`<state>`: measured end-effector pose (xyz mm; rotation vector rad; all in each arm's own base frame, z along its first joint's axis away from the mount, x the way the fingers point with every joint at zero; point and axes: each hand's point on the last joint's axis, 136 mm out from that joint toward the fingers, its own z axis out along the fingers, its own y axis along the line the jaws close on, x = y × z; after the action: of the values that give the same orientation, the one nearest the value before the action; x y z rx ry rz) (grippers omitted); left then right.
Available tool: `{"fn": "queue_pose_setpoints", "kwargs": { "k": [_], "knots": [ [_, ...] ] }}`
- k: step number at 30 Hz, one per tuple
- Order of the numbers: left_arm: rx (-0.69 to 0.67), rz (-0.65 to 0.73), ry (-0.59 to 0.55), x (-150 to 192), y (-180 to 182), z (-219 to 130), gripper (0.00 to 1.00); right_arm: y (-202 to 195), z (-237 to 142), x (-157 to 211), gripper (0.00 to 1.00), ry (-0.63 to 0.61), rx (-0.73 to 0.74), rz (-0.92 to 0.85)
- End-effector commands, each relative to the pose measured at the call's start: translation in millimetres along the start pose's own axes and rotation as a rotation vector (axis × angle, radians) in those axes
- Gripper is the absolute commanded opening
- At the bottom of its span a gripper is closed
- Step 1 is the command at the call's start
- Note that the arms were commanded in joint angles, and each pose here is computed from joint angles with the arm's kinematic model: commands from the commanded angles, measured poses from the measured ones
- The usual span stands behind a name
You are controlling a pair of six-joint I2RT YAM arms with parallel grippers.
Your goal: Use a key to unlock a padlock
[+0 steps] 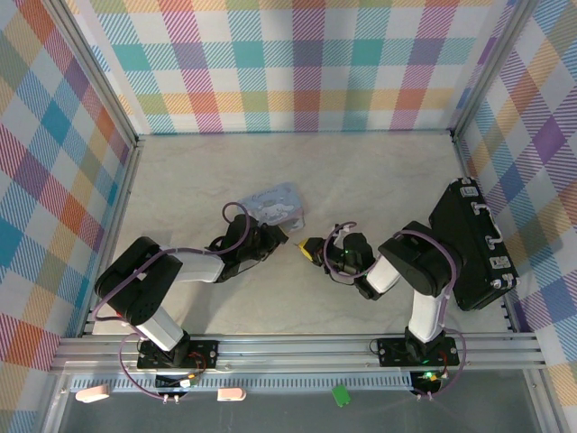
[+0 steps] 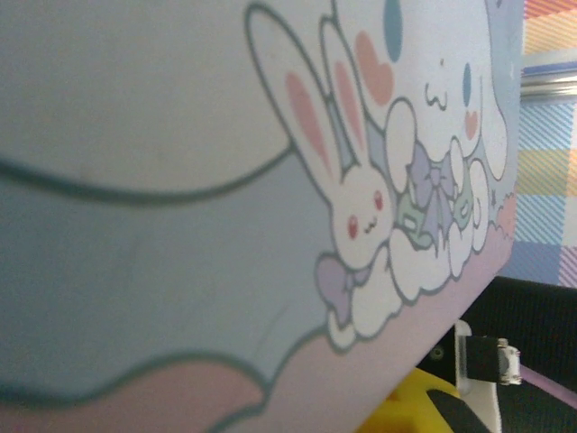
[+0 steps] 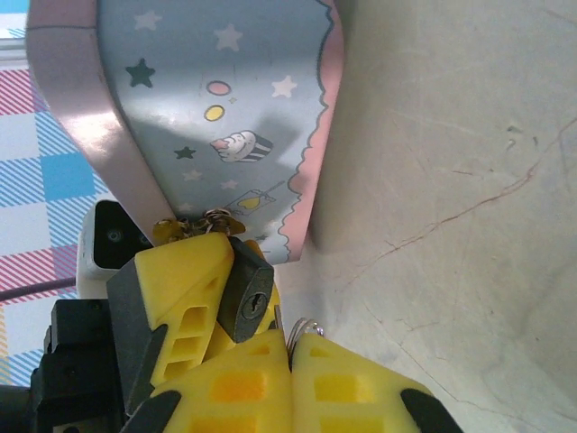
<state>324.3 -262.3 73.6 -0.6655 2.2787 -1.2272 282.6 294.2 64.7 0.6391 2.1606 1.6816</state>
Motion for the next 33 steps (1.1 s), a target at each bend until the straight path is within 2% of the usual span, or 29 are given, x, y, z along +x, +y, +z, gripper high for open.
{"fn": "queue_pose_setpoints", "kwargs": {
  "k": [1, 12, 33],
  "knots": [
    [0.085, -0.061, -0.04, -11, -18, -1, 0.0, 18, 4, -4, 0.0, -0.02, -0.078, 0.004],
    [0.11, -0.096, -0.034, -11, -22, 5, 0.0, 36, 7, -7, 0.0, -0.029, -0.126, -0.01],
    [0.151, -0.118, -0.031, -9, -33, 4, 0.0, 41, 13, -11, 0.0, -0.035, -0.14, -0.003]
  ]
}}
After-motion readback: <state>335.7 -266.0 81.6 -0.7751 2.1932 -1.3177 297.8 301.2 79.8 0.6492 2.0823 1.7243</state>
